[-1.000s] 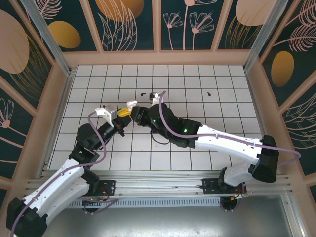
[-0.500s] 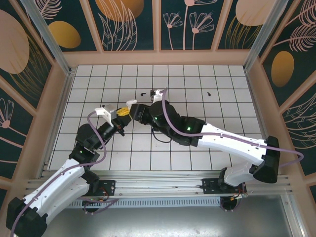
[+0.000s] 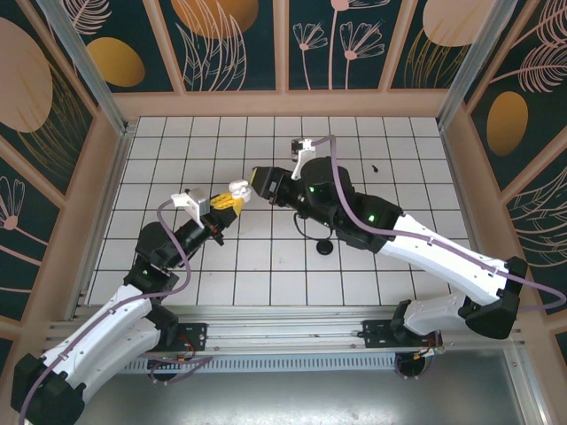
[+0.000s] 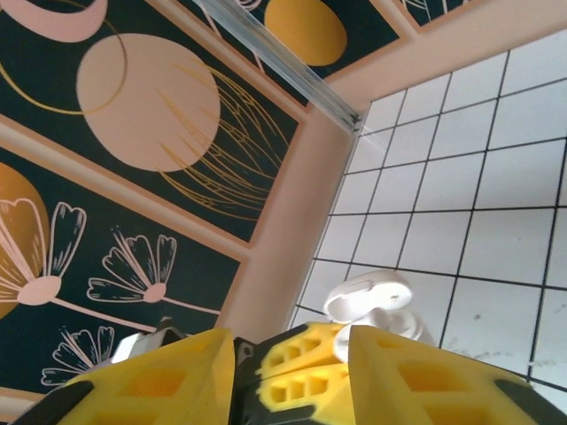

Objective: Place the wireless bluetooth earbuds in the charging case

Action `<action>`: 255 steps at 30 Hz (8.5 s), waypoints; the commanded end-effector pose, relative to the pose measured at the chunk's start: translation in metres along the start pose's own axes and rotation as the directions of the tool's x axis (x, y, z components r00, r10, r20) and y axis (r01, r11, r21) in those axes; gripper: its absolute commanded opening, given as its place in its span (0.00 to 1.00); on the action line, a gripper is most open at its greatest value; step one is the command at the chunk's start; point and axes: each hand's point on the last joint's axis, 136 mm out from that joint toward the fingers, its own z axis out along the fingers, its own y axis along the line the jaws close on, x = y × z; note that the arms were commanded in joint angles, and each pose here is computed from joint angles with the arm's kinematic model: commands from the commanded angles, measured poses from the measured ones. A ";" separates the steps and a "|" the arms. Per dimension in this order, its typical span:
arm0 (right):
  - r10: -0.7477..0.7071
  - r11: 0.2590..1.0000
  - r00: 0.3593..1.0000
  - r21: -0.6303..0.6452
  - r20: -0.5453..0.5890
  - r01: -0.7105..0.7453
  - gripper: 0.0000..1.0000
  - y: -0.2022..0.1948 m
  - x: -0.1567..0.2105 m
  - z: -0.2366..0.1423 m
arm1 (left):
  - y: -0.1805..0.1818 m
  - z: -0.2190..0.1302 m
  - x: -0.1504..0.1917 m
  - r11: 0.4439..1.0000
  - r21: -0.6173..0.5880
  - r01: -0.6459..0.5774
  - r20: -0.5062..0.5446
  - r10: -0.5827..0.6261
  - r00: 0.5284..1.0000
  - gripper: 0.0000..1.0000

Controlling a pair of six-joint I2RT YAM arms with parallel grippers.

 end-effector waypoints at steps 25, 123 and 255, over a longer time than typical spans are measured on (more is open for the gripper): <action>-0.122 0.991 0.960 -0.077 -0.253 0.106 0.21 -0.005 0.034 0.009 | -0.039 -0.005 -0.021 0.978 0.205 -0.047 0.062 0.034 0.997 0.00; -0.054 0.923 0.868 0.306 -0.493 0.232 0.14 -0.052 0.062 0.054 | -0.012 0.000 0.021 0.963 0.102 -0.249 -0.072 0.257 0.964 0.00; 0.130 0.811 0.774 0.515 -0.620 0.277 0.09 -0.415 0.043 0.129 | 0.005 -0.034 0.055 0.998 -0.037 -0.059 -0.155 0.053 0.986 0.00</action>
